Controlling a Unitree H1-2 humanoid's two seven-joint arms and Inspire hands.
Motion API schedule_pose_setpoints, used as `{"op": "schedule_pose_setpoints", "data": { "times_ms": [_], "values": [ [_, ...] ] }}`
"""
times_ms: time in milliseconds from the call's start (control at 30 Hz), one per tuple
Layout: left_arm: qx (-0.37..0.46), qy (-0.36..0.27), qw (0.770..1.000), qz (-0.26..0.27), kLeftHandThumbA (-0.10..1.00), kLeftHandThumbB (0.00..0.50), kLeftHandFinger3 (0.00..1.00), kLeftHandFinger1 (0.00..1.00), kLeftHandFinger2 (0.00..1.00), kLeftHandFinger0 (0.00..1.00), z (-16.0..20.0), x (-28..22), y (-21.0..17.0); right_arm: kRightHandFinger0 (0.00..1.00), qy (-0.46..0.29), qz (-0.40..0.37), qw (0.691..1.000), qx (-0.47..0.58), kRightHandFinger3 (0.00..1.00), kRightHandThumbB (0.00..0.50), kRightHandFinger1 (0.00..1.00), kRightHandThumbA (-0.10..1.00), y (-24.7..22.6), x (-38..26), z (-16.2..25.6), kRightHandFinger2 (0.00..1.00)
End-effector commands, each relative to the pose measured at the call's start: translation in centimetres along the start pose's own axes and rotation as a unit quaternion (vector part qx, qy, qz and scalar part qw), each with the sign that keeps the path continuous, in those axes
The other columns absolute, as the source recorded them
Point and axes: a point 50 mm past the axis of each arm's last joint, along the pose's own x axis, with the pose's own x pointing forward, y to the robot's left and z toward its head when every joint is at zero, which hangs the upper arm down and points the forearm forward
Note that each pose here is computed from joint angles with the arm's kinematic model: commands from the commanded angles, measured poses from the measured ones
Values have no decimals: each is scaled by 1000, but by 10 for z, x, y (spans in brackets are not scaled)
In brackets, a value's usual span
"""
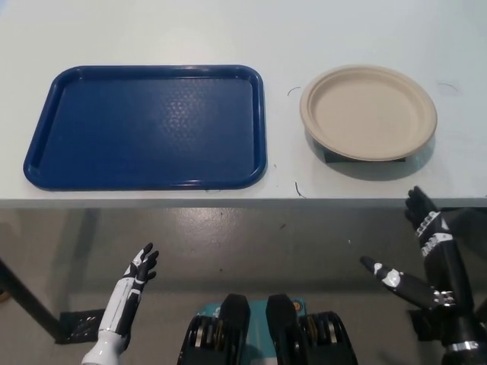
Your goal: Use the right hand to pick up a plate from a leveled surface and place it into a tray on the left side
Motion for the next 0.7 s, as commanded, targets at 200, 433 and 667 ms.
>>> {"op": "schedule_pose_setpoints", "data": {
  "times_ms": [200, 433, 667],
  "values": [
    [10, -55, 998, 8, 1000, 395, 1000, 1000, 1000, 1000, 18, 3, 3, 1000, 45, 57, 949, 305, 1000, 377, 1000, 1000, -3, 5, 49, 1000],
    [5, -60, 998, 4, 1000, 390, 1000, 1000, 1000, 1000, 20, 5, 2, 1000, 92, 52, 886, 451, 1000, 373, 1000, 1000, -7, 16, 45, 1000],
    [8, -61, 998, 0, 1000, 383, 1000, 1000, 1000, 1000, 21, 6, 2, 1000, 120, 24, 847, 517, 1000, 368, 1000, 1000, -9, 23, 35, 1000]
  ]
}}
